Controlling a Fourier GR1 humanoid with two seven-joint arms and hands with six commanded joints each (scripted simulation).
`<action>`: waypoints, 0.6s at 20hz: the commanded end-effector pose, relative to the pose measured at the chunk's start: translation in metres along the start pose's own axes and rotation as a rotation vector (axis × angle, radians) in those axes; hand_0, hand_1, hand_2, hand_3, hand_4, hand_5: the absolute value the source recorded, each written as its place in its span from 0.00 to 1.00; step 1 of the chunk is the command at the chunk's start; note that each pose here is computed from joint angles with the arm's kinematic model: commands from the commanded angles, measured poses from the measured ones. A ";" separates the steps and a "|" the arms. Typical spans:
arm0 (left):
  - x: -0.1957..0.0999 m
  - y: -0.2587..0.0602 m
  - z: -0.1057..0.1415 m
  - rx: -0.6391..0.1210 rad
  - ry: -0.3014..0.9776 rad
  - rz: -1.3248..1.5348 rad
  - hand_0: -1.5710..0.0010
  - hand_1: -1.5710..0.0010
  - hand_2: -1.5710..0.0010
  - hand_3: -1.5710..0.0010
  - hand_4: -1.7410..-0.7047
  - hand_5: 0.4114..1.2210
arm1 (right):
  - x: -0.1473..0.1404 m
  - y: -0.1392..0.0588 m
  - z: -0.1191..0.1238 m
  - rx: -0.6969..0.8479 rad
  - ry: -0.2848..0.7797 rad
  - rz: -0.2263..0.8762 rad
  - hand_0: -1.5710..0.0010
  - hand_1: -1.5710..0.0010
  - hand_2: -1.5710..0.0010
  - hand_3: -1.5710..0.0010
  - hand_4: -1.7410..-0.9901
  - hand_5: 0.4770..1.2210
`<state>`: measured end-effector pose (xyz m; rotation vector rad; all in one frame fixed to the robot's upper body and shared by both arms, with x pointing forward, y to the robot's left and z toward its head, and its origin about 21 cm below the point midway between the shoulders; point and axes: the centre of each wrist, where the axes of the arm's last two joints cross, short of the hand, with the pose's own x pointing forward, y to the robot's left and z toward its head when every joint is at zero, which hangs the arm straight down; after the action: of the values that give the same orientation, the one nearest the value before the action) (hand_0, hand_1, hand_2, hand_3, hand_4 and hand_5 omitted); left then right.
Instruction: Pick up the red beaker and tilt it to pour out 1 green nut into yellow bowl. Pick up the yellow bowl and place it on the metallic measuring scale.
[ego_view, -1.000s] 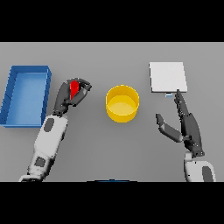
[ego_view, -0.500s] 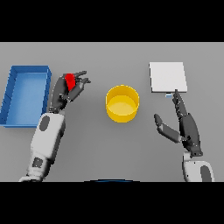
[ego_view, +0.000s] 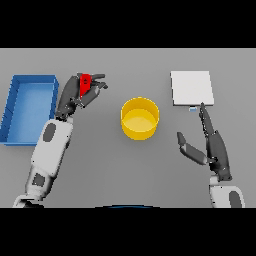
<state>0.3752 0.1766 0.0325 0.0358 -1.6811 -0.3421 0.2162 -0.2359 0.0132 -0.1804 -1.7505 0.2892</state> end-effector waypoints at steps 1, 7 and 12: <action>0.004 0.002 -0.002 -0.012 -0.006 -0.051 0.01 0.01 0.01 0.01 0.01 0.90 | 0.000 -0.001 0.000 0.005 0.002 0.005 1.00 1.00 1.00 1.00 0.70 0.25; 0.035 0.000 -0.016 -0.161 0.001 -0.428 0.00 0.00 0.00 0.00 0.00 0.88 | 0.003 -0.003 0.000 0.005 0.021 0.000 1.00 1.00 1.00 1.00 0.74 0.25; 0.062 -0.020 -0.027 -0.291 -0.031 -0.745 0.00 0.00 0.00 0.00 0.00 0.91 | 0.001 0.000 -0.001 0.021 0.034 -0.016 1.00 1.00 1.00 1.00 0.74 0.26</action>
<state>0.3894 0.1387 0.0901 0.4466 -1.5832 -1.1436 0.2166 -0.2354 0.0145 -0.1549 -1.7140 0.2917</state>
